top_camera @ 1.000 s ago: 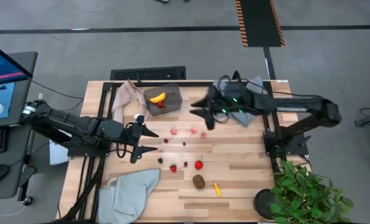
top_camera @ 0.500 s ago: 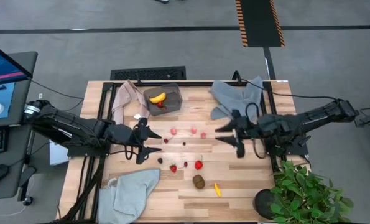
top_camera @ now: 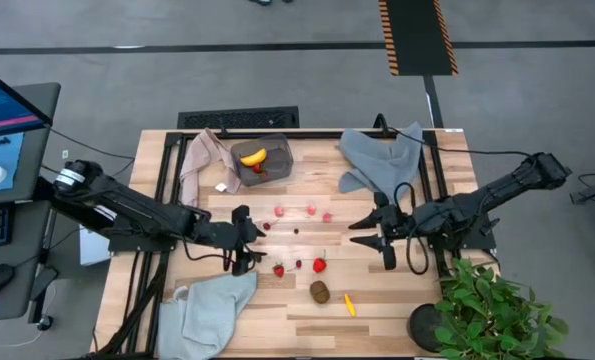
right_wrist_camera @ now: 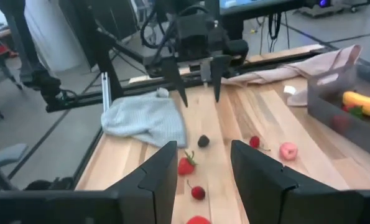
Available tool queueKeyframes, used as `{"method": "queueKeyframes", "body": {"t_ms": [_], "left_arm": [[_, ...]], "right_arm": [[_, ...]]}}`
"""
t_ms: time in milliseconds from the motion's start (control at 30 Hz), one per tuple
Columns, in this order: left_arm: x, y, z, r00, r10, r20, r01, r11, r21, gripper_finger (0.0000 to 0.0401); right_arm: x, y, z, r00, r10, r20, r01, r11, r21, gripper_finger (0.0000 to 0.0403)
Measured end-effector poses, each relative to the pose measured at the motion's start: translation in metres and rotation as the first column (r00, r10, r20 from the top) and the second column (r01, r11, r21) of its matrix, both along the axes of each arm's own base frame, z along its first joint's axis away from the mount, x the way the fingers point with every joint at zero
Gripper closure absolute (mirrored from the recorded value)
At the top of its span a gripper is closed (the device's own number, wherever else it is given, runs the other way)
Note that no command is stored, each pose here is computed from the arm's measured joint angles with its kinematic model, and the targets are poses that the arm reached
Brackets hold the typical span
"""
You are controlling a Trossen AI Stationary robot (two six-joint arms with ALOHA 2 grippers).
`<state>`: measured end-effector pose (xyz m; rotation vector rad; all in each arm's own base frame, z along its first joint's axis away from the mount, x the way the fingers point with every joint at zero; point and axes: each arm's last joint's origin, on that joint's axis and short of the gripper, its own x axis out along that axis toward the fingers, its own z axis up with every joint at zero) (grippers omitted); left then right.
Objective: Pick and placing Produce into tupperware
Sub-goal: Put the red strawberry into the black bin
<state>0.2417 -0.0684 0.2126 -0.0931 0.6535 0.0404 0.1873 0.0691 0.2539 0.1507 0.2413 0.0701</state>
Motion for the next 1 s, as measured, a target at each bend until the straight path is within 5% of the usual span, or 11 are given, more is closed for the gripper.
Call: {"method": "queueKeyframes", "body": {"t_ms": [467,1000], "left_arm": [[0.026,-0.003,-0.040,0.990,-0.082,-0.115,0.058,0.979,-0.194,0.0156],[0.043,0.016,-0.064,0.981,-0.121,-0.150,0.071,0.951,-0.300,0.0156]], "right_arm": [[0.007,0.015,-0.015,0.997,0.019,-0.074,-0.020,1.000,-0.004,0.0229],[0.011,0.017,-0.019,0.997,0.016,-0.081,-0.016,1.000,0.010,0.0230]]}}
